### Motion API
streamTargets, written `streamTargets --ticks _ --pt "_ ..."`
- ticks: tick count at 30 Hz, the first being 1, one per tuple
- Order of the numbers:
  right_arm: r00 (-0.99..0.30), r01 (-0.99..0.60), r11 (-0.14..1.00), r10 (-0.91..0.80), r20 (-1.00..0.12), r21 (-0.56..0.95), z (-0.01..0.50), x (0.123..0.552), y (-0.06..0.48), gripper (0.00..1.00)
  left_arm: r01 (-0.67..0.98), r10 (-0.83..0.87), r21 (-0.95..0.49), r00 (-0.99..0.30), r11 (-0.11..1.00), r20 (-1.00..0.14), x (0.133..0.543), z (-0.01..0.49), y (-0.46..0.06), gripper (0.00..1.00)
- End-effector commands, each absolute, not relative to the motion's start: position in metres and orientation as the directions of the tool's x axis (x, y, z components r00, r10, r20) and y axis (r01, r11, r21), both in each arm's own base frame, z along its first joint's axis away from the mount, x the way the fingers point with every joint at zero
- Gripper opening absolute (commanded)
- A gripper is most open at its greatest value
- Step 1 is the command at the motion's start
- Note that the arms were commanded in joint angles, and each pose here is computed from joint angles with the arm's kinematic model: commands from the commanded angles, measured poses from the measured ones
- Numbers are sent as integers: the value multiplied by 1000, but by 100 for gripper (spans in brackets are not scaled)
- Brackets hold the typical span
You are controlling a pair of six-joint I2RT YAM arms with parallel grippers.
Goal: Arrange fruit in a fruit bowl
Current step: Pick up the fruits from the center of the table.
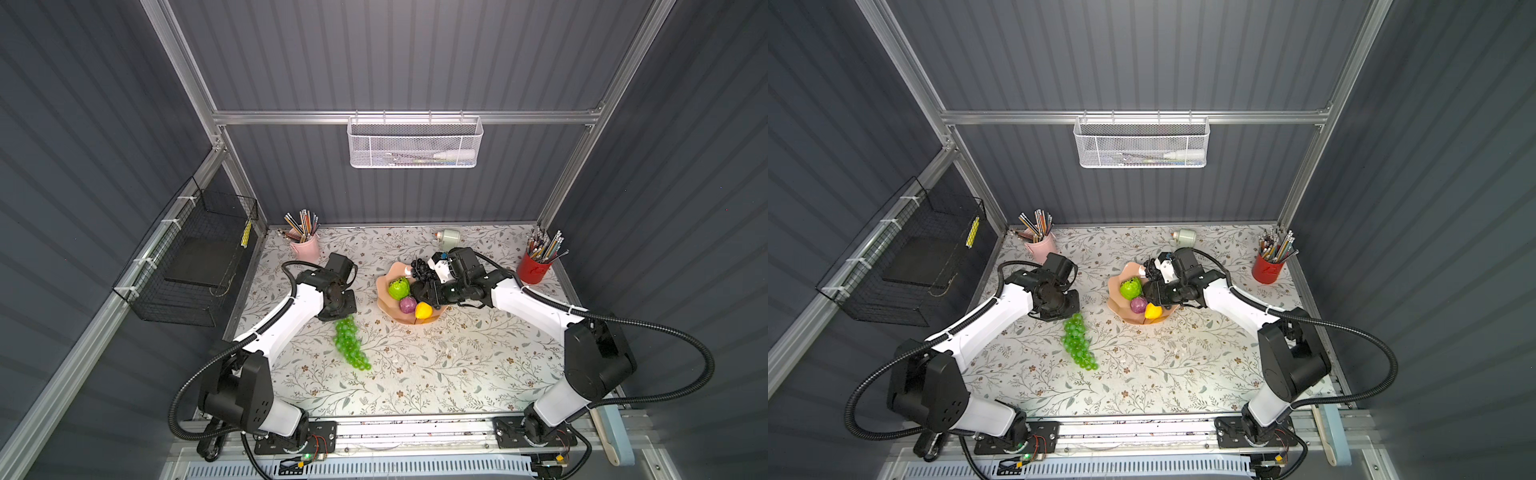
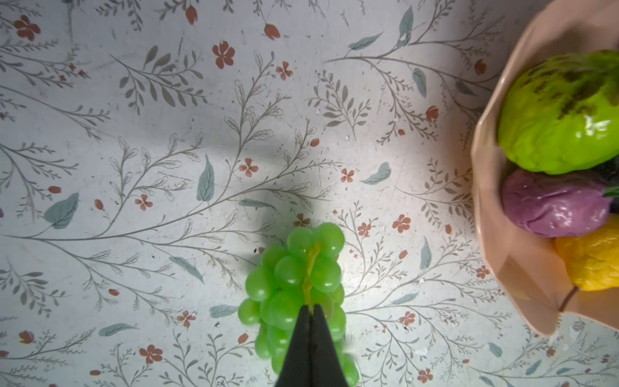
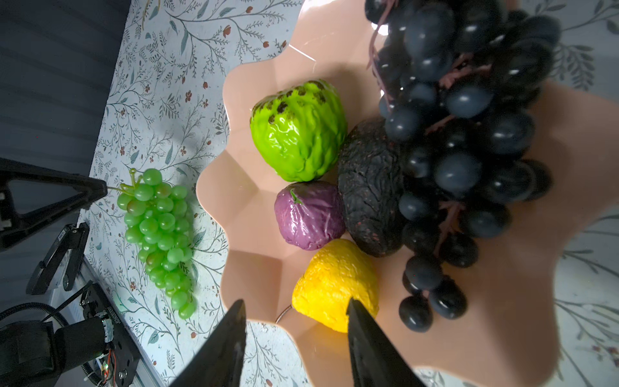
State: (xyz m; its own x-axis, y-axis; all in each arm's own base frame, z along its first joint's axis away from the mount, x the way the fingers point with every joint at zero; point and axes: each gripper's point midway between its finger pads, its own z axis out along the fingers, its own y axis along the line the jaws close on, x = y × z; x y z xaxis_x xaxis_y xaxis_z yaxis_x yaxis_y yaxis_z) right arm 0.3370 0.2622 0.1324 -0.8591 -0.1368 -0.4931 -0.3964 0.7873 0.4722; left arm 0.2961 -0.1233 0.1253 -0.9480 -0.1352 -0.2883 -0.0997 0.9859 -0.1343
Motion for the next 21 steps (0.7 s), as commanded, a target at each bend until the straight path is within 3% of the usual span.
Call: streamTargets --ticks 1,10,15,21 --pt "-827 -430 780 -138 -545 454 156 337 262 50 -87 -140 -172 -935 981 -325 295 153 -127 0" --pt "-781 -432 795 -94 -618 426 180 338 251 50 81 -91 -383 -907 920 -411 302 226 -181 0" --pt "-754 -417 808 -52 -655 416 196 345 236 50 171 -48 -404 -877 899 -479 307 278 -208 0" --pt "-747 -377 784 57 -662 493 210 355 214 48 267 14 -427 -860 864 -510 321 302 -245 0"
